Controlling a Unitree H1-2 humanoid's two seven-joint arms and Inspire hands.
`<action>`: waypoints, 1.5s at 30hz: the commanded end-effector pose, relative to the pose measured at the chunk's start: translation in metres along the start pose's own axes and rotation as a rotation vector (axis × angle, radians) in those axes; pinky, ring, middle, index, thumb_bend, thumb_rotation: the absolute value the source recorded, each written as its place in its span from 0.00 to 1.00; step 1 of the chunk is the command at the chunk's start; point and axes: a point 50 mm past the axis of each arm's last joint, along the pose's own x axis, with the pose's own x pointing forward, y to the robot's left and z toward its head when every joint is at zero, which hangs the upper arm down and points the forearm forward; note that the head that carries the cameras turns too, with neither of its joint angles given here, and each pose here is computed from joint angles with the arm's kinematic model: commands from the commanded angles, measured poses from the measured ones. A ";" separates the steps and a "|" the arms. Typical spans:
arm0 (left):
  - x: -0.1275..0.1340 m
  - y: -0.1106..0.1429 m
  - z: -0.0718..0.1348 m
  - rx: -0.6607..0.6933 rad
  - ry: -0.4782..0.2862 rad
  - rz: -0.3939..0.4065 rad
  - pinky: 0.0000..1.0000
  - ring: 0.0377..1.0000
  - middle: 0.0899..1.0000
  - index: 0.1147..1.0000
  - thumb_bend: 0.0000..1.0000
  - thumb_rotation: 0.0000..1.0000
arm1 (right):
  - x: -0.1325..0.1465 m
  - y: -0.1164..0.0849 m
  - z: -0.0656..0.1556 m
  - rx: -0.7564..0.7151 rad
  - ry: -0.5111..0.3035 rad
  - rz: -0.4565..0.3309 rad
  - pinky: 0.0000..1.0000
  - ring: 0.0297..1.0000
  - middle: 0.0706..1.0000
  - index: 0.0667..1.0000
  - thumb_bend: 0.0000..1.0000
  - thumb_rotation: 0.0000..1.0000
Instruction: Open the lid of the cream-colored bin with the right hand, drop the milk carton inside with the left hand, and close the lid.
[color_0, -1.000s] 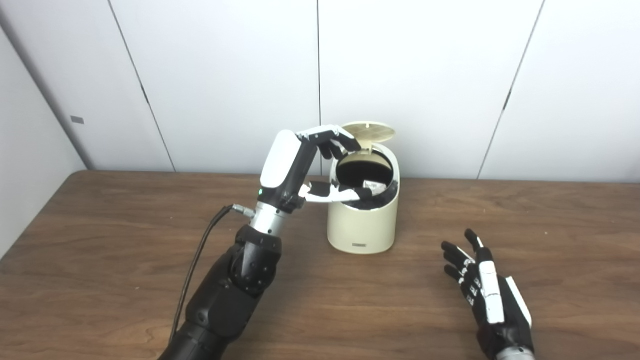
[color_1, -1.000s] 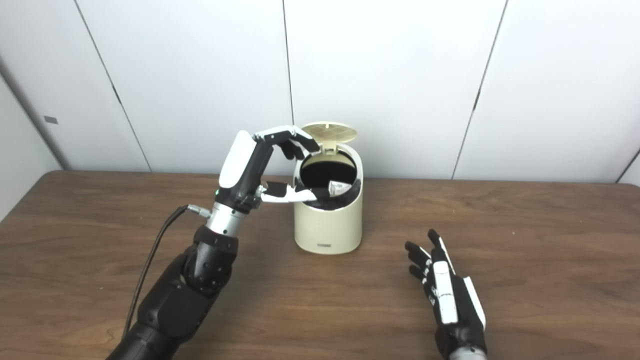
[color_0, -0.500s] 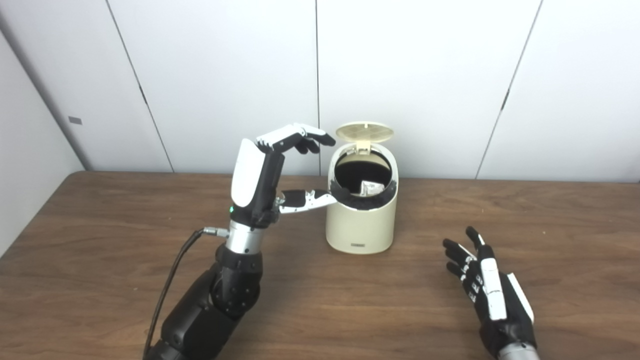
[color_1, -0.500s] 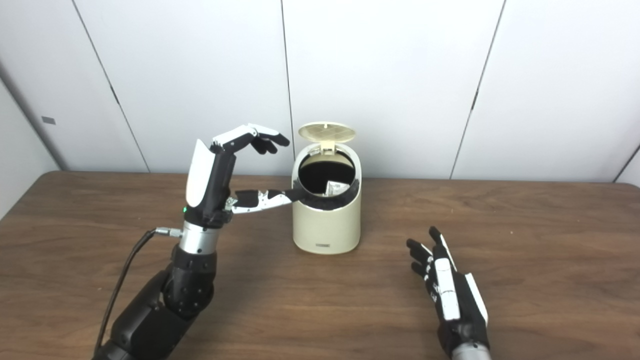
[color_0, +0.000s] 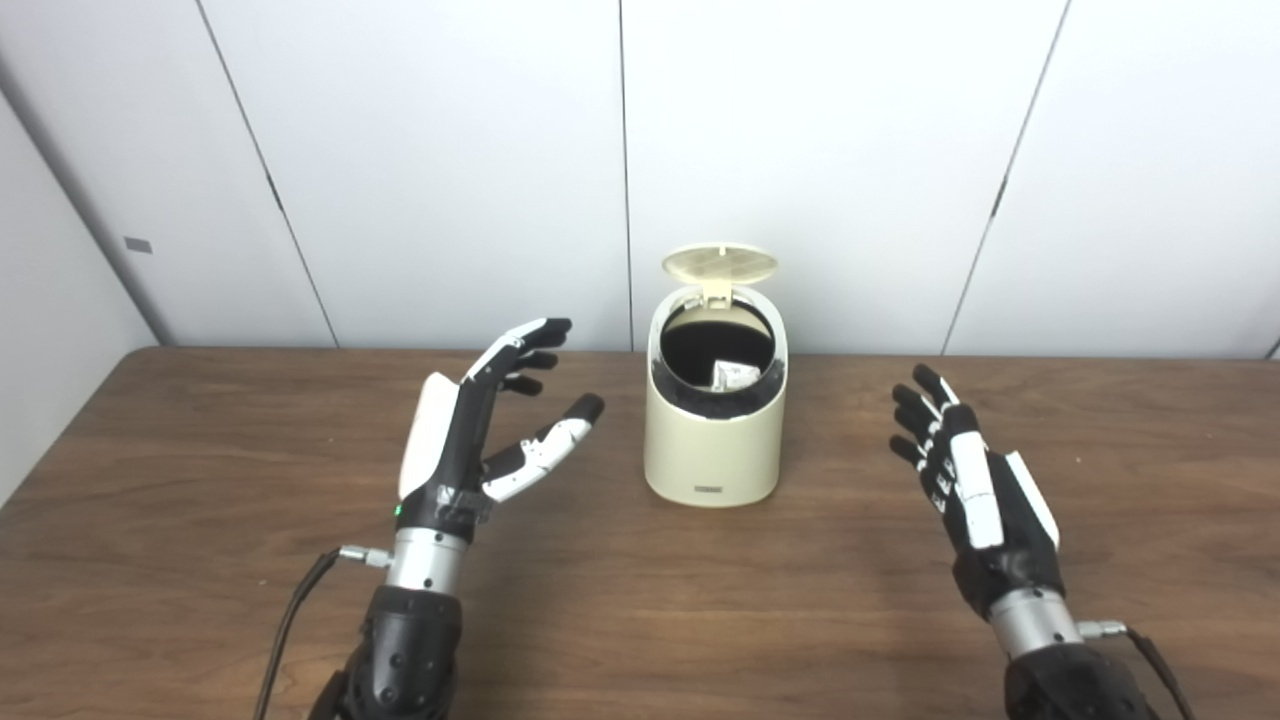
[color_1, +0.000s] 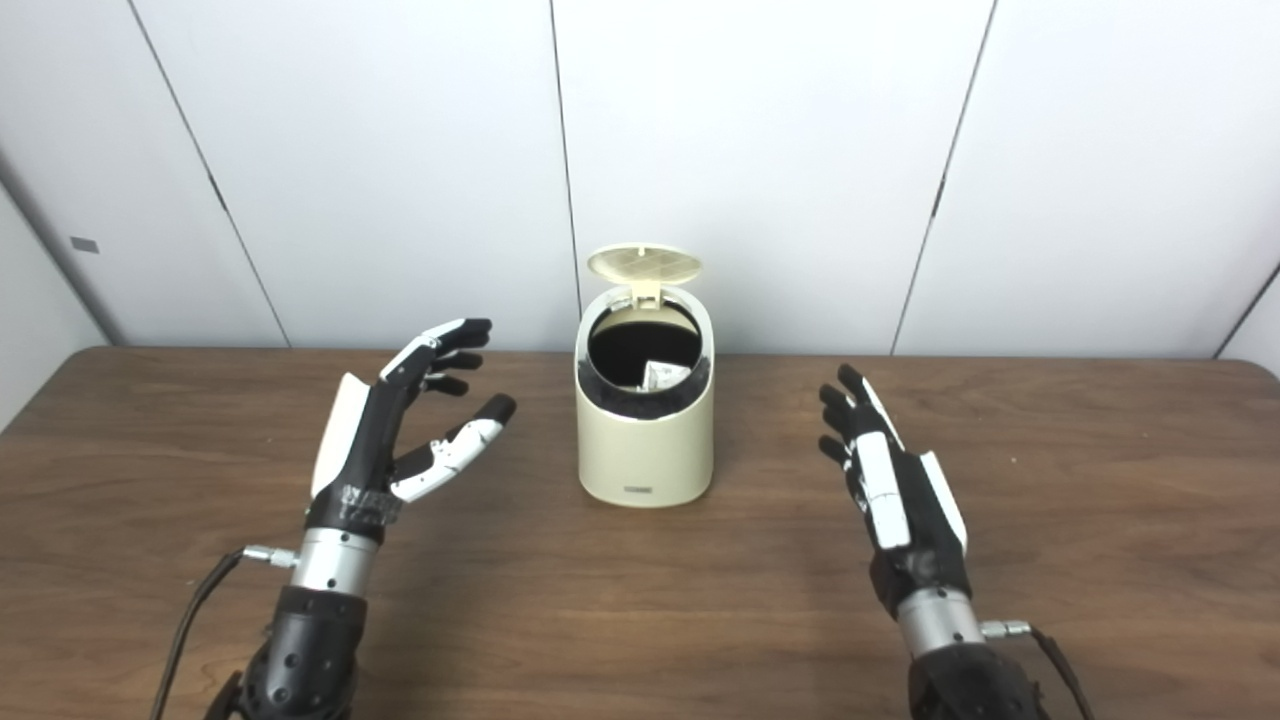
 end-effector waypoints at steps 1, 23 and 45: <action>-0.001 0.007 0.008 -0.022 -0.017 0.021 0.82 0.83 0.87 0.92 0.61 0.90 | 0.017 -0.002 0.023 -0.013 -0.099 0.021 0.91 0.95 0.92 0.91 0.68 1.00; -0.048 0.000 -0.027 -0.299 0.231 0.035 0.92 0.96 0.97 1.00 0.66 1.00 | 0.095 0.030 0.120 -0.624 -0.313 0.100 0.74 0.89 0.92 0.81 0.58 1.00; -0.048 0.002 -0.030 -0.327 0.244 0.015 0.92 0.94 0.96 1.00 0.68 0.99 | 0.132 0.060 0.133 -0.913 -0.343 0.184 0.86 0.99 0.96 0.70 0.62 1.00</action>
